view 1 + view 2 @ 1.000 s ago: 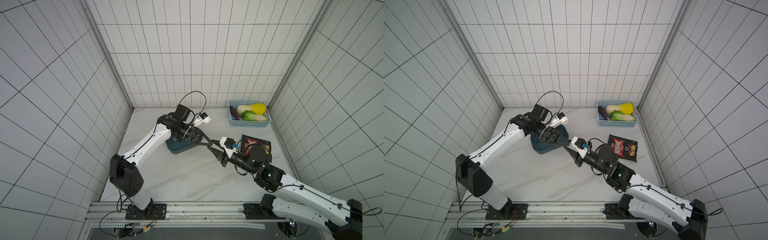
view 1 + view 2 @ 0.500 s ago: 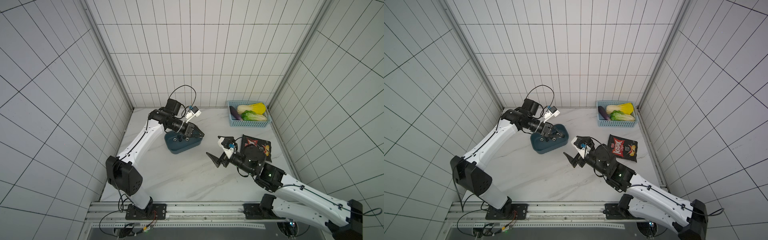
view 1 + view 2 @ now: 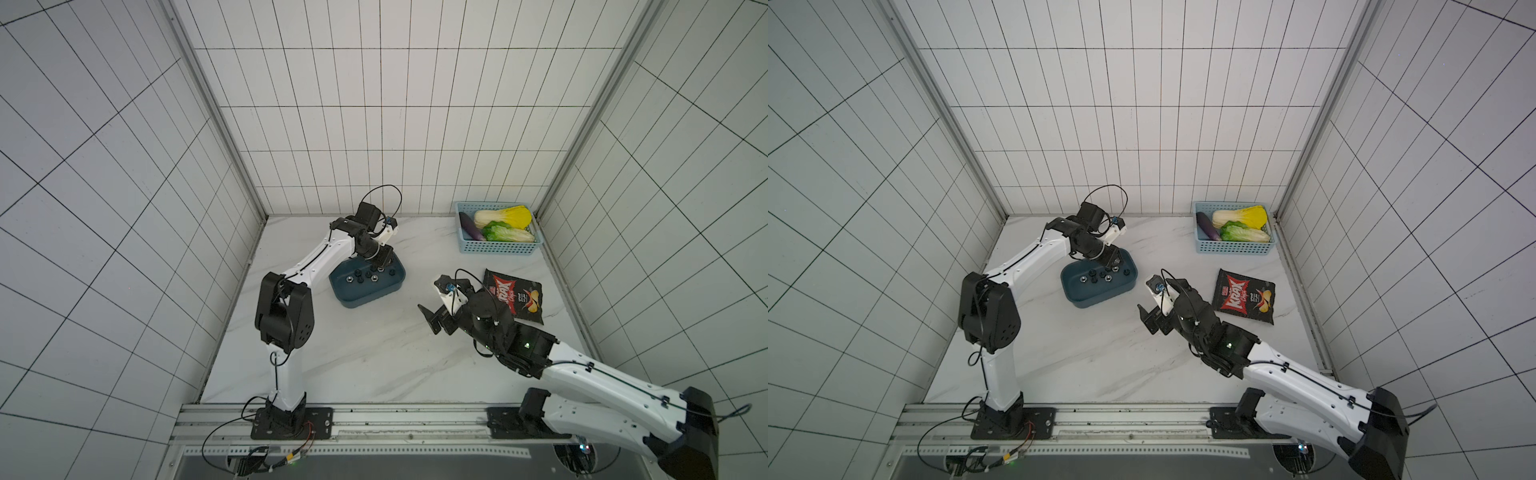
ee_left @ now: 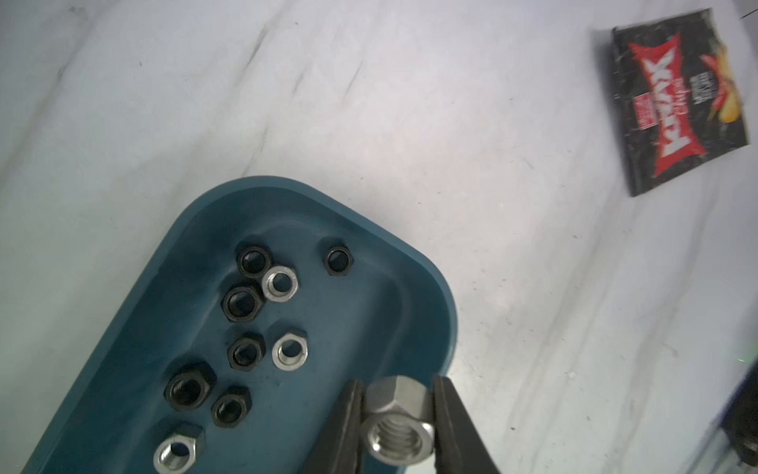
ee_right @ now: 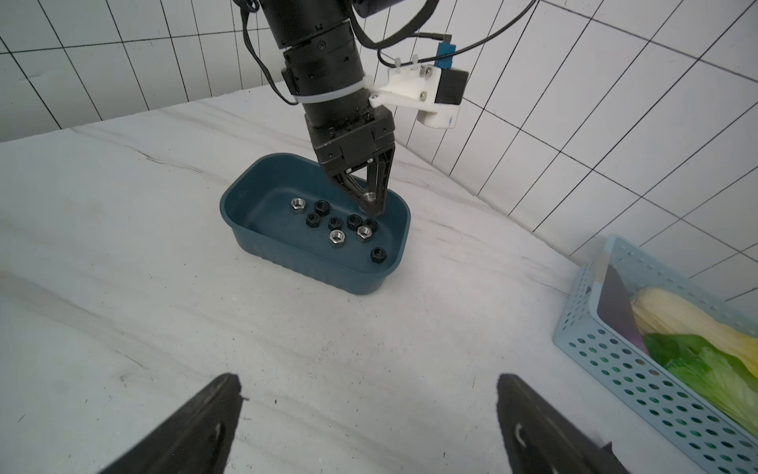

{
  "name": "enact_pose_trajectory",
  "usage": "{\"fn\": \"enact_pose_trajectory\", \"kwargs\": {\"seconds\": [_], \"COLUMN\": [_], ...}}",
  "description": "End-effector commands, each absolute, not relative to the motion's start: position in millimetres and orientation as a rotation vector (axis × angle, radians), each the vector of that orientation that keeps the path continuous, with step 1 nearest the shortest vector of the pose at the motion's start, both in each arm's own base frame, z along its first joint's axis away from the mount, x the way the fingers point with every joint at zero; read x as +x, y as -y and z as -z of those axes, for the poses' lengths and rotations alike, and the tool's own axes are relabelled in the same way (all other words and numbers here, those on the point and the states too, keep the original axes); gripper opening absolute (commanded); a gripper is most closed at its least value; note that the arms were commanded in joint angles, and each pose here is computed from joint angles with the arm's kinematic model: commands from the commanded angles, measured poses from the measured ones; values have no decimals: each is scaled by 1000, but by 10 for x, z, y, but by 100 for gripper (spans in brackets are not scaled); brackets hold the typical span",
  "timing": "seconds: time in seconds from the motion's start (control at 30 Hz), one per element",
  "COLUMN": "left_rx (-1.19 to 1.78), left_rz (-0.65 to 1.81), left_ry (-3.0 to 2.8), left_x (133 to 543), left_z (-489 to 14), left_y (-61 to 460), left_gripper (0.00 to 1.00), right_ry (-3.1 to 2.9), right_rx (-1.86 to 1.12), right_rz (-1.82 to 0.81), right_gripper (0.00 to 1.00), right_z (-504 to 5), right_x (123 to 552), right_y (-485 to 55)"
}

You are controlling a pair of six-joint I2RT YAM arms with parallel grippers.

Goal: Put the nuts on the desktop into the storage box
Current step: Place the nut in the storage box.

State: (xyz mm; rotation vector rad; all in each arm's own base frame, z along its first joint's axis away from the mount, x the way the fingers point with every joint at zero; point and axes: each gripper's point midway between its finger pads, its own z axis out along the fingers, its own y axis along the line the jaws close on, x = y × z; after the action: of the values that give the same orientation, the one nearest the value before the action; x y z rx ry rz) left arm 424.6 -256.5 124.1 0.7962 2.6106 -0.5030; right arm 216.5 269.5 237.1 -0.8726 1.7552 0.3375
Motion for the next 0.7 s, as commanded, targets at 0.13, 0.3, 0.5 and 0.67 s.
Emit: {"fn": "enact_pose_trajectory", "kwargs": {"seconds": [0.13, 0.3, 0.5, 0.67], "left_rx": [775, 748, 713, 722], "left_rz": [310, 238, 161, 189], "left_ry": [-2550, -2569, -2581, -2595], "left_x": [4737, 4887, 5050, 5034], "left_z": [-937, -660, -470, -385], "left_y": [2604, 2581, 2543, 2591], "left_gripper": [16, 16, 18, 22], "right_ry": [-1771, -1773, -1761, -1761], "right_rx": [-793, -776, -758, -757], "right_rz": [-375, -361, -354, -357], "right_gripper": [99, 99, 99, 99], "right_z": [-2506, -2519, -2558, -2560], "right_x": [2178, 2169, 2164, 2153], "right_y": [-2678, -2618, -2570, -2565]}}
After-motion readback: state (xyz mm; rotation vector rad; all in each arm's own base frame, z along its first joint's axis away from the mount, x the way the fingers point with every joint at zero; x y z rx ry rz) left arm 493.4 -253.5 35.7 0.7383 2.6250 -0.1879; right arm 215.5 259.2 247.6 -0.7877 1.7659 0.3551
